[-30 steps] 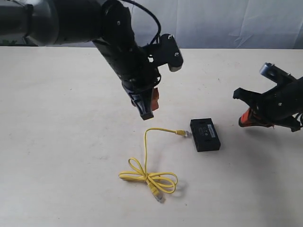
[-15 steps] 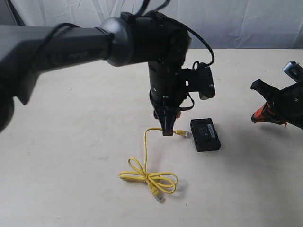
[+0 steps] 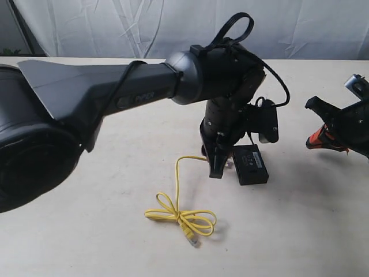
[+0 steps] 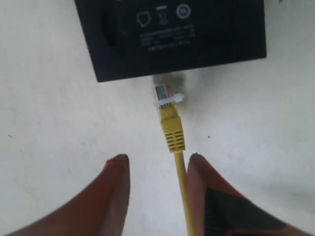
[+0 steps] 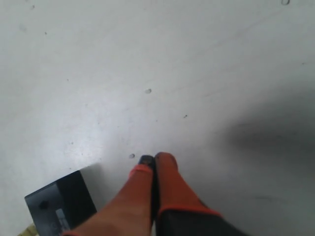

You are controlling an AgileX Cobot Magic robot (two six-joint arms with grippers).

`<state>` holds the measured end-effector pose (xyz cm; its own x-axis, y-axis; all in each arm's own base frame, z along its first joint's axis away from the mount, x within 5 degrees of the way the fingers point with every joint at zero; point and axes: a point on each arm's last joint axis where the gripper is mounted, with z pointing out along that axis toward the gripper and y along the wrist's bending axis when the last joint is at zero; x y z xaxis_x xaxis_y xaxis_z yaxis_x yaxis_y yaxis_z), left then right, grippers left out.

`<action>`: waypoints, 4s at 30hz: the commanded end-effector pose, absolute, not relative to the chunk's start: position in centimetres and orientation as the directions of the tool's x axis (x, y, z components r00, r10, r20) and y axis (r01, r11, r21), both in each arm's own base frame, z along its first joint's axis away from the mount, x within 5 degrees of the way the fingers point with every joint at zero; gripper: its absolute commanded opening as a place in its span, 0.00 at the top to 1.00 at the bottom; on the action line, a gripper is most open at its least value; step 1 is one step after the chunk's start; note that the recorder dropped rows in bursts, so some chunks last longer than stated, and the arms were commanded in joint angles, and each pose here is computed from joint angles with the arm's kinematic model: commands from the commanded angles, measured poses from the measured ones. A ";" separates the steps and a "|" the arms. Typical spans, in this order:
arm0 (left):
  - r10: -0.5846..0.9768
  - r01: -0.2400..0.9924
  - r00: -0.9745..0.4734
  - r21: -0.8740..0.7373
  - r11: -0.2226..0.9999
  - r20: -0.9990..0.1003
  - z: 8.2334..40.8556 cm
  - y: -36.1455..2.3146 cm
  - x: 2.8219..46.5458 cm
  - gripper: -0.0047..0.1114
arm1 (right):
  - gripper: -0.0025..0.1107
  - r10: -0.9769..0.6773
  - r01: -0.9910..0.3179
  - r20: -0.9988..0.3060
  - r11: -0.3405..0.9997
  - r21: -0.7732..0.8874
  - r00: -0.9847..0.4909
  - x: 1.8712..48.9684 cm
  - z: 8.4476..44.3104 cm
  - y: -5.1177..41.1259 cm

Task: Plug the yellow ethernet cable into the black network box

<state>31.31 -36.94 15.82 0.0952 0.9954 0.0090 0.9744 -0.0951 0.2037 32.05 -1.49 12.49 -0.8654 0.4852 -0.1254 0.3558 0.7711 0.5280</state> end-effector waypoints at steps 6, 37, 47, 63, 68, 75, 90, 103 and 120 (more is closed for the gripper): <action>0.987 0.964 0.142 0.215 -0.155 0.073 15.4 -36.7 31.5 0.63 | 0.98 0.496 0.355 -0.147 0.770 0.530 -0.856 32.1 12.8 -1.8; 0.976 0.960 0.181 0.195 -0.202 0.123 14.7 -36.4 31.5 0.96 | 0.98 0.498 0.356 -0.153 0.771 0.528 -0.853 32.2 12.8 -1.8; 0.987 0.970 0.137 0.189 -0.152 0.087 15.6 -36.1 31.7 0.96 | 0.98 0.484 0.338 -0.165 0.781 0.525 -0.859 32.2 12.8 -1.8; 0.983 0.994 -0.054 0.085 0.070 -0.177 20.0 -32.8 33.7 0.96 | 0.98 0.458 0.314 -0.169 0.791 0.526 -0.873 32.1 12.8 -1.7; 0.956 0.987 -0.063 0.122 0.102 -0.285 20.5 -32.7 33.1 0.96 | 0.98 0.430 0.285 -0.172 0.800 0.528 -0.886 32.0 12.8 -1.5; 0.944 0.985 -0.106 0.094 0.142 -0.313 18.3 -30.4 31.5 0.96 | 0.98 0.291 0.145 -0.210 0.841 0.521 -0.933 32.0 12.8 1.0; 0.907 0.974 -0.018 0.197 0.110 -0.420 14.9 -29.7 31.1 0.96 | 0.98 0.085 -0.048 -0.281 0.899 0.436 -0.956 31.8 12.4 5.2; 0.900 0.956 0.003 0.264 0.125 -0.437 14.1 -29.5 31.2 0.96 | 0.98 0.080 -0.054 -0.287 0.901 0.431 -0.954 31.9 12.4 5.5; 0.906 0.969 -0.022 0.214 0.124 -0.422 12.1 -29.6 31.1 0.96 | 0.98 0.080 -0.058 -0.300 0.903 0.425 -0.951 31.9 12.4 6.0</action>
<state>31.20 -29.50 12.14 -0.0226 0.9097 -0.4147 0.9671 0.1249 0.2214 31.92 5.99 12.36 -0.9542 0.0815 -0.2880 -0.0538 0.8999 0.4328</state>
